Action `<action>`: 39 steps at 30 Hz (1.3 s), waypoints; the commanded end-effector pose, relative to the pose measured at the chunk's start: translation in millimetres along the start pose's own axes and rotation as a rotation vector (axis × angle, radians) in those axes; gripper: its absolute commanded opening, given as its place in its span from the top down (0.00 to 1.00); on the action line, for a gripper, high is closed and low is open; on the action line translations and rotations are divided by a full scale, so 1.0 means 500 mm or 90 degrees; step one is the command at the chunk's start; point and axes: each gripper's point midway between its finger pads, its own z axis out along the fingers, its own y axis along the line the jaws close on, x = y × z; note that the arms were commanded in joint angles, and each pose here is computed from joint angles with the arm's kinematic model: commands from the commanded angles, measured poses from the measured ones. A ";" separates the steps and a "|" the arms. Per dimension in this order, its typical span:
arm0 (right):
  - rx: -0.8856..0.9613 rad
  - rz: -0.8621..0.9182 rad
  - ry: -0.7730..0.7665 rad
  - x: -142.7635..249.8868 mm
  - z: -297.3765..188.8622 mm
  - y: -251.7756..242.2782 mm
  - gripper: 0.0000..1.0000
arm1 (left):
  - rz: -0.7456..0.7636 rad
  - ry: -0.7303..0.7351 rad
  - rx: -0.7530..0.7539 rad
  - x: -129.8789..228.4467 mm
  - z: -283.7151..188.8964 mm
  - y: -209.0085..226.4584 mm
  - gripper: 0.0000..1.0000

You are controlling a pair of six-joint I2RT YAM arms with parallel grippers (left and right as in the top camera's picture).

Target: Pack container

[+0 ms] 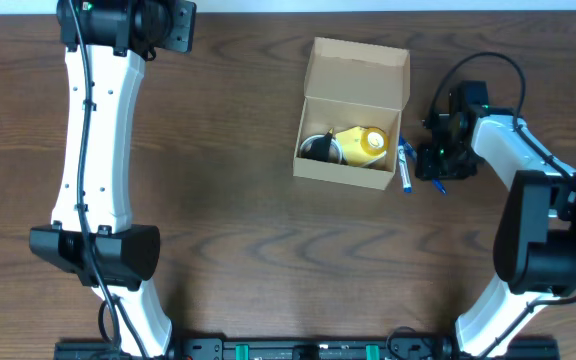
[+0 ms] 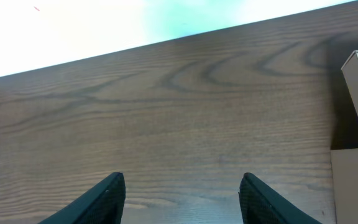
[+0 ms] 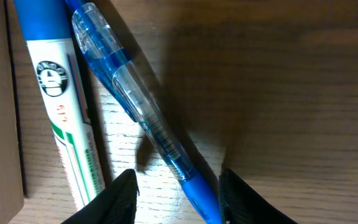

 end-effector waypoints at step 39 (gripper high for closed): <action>-0.120 -0.229 -0.006 -0.009 -0.054 -0.003 0.33 | 0.005 -0.005 0.000 0.001 -0.026 0.000 0.38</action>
